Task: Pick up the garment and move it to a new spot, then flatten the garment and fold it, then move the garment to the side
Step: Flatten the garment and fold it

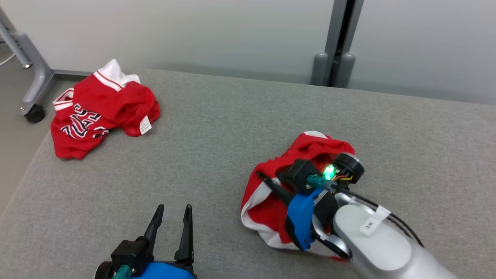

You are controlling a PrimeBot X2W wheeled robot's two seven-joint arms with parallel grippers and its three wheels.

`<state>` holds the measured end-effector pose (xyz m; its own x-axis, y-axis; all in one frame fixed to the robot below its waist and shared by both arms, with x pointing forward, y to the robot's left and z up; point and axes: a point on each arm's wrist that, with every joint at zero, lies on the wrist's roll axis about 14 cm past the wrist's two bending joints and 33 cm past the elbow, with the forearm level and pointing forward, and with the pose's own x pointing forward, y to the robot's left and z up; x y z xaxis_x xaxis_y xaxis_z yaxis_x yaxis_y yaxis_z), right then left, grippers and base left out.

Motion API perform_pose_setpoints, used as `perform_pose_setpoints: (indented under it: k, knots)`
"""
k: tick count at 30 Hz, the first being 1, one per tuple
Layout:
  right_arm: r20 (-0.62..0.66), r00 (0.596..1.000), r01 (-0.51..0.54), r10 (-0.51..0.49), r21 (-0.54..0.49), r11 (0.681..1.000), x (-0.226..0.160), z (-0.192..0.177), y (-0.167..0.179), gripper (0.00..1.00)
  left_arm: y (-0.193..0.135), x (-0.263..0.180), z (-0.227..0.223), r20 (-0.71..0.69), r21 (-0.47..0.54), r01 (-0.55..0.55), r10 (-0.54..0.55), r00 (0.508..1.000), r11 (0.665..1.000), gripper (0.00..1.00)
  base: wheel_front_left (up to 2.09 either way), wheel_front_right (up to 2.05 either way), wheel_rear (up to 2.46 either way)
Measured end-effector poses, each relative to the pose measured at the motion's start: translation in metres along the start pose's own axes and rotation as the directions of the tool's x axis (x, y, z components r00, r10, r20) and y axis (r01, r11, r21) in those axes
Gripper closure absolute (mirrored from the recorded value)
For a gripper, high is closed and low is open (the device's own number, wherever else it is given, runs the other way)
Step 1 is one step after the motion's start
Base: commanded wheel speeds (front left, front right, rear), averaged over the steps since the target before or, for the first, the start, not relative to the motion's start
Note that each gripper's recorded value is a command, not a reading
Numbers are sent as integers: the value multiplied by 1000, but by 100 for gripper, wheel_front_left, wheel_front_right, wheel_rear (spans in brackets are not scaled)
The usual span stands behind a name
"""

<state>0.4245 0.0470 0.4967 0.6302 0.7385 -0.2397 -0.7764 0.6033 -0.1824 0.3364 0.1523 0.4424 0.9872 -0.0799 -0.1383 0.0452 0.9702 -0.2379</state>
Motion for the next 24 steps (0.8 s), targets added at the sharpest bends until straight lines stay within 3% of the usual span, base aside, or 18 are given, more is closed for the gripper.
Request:
perform_pose_setpoints:
  k: [1,2,3,7,11,18,24]
  knots:
    - [-17,999,-27,27,-1,1000,4,-6,9,87,2,-1,-1,-2,-2,-9,9,1000,1000,0,0,0,0]
    - [-33,998,-46,46,2,999,8,-12,15,53,4,-2,-1,-3,-3,-16,16,1000,1000,0,0,0,0]
    - [-49,997,-65,65,10,998,11,-18,22,0,6,-2,-2,-5,-3,-22,22,1000,1000,0,0,0,0]
    - [-97,990,-102,104,26,994,17,-42,39,0,10,-1,-2,-5,-3,-36,36,999,999,0,0,0,0]
    - [-62,995,-72,76,64,995,19,-42,32,0,10,2,-1,-3,-2,-34,34,999,999,0,0,0,0]
    - [39,998,52,-57,104,993,3,-27,-8,0,-3,8,1,5,2,12,-12,1000,1000,0,0,0,0]
    - [30,983,175,-183,176,969,-36,-49,-31,0,-19,14,6,19,9,61,-62,998,998,0,0,0,0]
